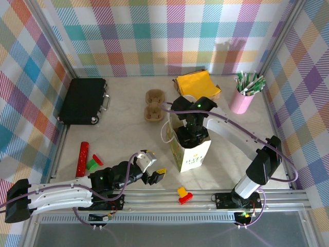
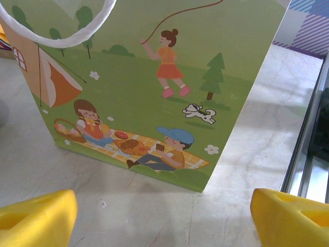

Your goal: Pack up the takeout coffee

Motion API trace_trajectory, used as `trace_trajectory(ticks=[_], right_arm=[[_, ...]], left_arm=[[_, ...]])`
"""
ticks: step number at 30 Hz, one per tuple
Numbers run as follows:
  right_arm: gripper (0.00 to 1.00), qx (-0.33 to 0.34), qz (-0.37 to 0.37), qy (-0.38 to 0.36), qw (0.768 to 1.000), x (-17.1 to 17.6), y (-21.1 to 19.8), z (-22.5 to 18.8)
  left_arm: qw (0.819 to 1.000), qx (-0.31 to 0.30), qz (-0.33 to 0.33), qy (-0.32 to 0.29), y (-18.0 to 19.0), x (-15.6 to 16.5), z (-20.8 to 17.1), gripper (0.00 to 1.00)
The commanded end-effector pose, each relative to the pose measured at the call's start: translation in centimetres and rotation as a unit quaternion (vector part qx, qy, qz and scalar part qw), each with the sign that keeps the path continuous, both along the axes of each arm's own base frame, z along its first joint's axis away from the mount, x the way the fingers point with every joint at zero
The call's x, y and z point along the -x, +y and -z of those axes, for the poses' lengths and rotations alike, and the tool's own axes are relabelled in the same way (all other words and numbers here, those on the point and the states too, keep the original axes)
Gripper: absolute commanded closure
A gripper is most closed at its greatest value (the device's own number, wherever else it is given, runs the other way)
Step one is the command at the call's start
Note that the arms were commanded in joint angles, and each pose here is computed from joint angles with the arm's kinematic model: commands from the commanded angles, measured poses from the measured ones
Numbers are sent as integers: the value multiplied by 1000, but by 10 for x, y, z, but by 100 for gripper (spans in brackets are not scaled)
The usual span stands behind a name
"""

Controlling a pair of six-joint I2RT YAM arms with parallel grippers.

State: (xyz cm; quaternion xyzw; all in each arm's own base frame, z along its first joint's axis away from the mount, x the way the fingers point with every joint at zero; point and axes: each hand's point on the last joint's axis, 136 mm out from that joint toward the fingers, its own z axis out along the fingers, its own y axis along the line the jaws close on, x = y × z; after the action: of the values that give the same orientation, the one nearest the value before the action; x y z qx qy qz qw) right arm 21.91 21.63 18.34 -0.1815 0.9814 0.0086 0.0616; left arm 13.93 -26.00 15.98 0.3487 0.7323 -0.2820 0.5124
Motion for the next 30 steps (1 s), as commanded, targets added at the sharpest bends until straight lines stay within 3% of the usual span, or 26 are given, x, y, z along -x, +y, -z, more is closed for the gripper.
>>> trace_trajectory(ticks=[1,30], right_arm=[[45,-13,12,0,1000,5,-3,-5],[46,-15,33,9,999,5,5,1]], left_arm=[[1000,18,-11,-12,0,-5,-11,13],[1000,16,-15,-9,1,-6,-5,13]])
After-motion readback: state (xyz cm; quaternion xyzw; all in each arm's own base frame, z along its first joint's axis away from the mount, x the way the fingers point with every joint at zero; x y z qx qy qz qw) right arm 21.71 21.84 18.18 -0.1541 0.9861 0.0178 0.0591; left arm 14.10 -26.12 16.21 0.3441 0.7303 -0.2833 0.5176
